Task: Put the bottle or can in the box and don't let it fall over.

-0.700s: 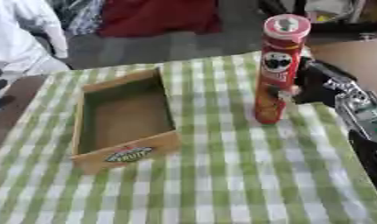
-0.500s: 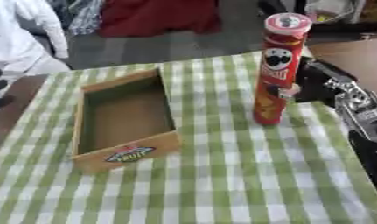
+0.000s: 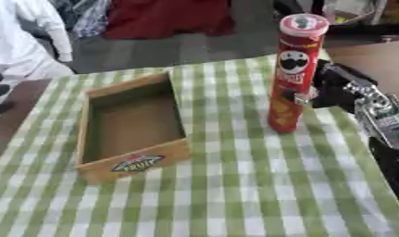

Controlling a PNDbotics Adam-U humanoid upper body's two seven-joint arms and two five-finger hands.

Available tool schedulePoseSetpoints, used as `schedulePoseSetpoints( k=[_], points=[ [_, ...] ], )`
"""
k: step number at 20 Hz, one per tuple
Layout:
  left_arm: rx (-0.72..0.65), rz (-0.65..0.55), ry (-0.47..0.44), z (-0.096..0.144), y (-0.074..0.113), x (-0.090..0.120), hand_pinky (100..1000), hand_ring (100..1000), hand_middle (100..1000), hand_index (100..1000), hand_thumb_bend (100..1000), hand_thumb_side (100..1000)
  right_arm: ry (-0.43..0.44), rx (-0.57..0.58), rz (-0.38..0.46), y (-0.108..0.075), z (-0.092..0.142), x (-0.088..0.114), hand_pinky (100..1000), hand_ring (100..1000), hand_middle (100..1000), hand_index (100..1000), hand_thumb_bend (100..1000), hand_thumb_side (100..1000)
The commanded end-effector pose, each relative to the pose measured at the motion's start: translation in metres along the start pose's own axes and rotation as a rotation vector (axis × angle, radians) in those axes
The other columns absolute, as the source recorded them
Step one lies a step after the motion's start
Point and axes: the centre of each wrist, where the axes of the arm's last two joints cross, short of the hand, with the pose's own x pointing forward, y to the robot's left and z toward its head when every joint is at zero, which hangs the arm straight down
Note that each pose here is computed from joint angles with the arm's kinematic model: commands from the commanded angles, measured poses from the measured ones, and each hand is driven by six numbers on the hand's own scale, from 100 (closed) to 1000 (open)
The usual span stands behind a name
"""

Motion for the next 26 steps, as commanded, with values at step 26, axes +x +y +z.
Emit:
schedulePoseSetpoints(
  k=[26],
  points=[
    [0.0,-0.016,-0.044,-0.005,0.006,0.011,808,858,829,829,100,704,-0.169,-0.081,0.038,-0.013,-0.008,0.058,983,492,408,341,229,100]
  ],
)
